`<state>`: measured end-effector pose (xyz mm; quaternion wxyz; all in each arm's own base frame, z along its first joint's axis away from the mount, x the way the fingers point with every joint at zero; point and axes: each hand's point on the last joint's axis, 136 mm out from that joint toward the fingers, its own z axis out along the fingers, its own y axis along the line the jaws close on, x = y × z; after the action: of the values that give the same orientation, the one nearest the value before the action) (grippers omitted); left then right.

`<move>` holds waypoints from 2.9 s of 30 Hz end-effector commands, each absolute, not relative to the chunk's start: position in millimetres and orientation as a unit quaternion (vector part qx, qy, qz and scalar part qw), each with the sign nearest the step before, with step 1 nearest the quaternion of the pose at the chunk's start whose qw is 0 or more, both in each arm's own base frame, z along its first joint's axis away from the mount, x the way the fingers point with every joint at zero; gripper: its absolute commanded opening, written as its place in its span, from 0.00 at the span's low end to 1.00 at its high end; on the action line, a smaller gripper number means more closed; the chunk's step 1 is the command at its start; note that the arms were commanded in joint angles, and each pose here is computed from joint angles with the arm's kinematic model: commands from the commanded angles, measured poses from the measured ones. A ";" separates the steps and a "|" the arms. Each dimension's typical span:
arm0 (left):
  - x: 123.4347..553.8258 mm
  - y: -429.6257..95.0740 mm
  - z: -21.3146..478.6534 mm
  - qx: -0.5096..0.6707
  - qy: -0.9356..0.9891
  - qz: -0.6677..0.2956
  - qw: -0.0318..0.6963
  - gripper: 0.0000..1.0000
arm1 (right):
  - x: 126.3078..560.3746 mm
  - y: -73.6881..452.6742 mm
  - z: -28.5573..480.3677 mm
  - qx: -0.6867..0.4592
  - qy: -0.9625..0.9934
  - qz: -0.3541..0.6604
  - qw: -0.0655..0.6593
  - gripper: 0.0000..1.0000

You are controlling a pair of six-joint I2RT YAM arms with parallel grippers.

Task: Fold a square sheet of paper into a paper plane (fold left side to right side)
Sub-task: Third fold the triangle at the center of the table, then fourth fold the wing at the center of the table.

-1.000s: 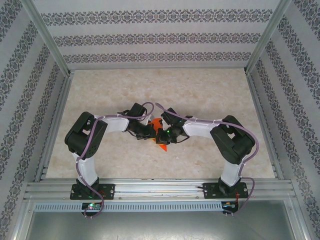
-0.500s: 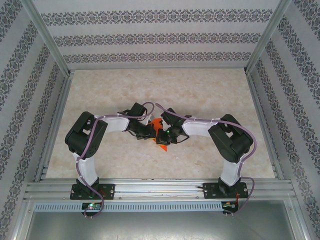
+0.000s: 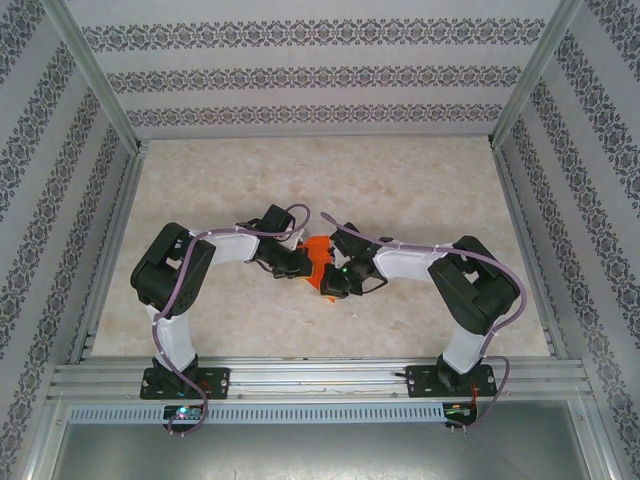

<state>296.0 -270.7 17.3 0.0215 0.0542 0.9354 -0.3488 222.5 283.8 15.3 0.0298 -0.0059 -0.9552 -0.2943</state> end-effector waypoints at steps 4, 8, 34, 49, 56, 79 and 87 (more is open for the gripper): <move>281.3 -245.6 -17.4 0.042 0.961 -0.274 -0.012 0.00 | 200.5 257.0 7.0 -0.026 -0.964 -0.257 0.064 0.00; 281.6 -246.7 -16.7 0.040 0.960 -0.276 -0.012 0.00 | 194.5 247.7 2.9 -0.033 -0.965 -0.249 0.069 0.00; 337.8 -260.7 67.5 0.011 0.927 -0.363 0.095 0.36 | 261.6 247.4 72.5 0.100 -0.933 -0.329 -0.109 0.40; 350.2 -194.0 64.3 -0.102 0.918 -0.342 0.175 0.47 | 301.0 284.5 53.5 0.186 -0.896 -0.372 -0.158 0.56; 350.3 -196.8 59.3 -0.111 0.913 -0.354 0.168 0.48 | 298.6 287.1 44.8 0.177 -0.894 -0.384 -0.147 0.51; 354.0 -213.3 57.8 -0.094 0.904 -0.392 0.143 0.51 | 300.4 280.5 56.4 0.169 -0.893 -0.383 -0.163 0.00; 359.9 -228.9 54.4 -0.082 0.892 -0.427 0.124 0.50 | 302.4 276.7 67.1 0.166 -0.886 -0.393 -0.183 0.00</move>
<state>345.1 -218.2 41.5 0.1146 -0.0915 0.9094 -0.3892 298.5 278.5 54.4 -0.1597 0.1625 -0.8959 -0.3813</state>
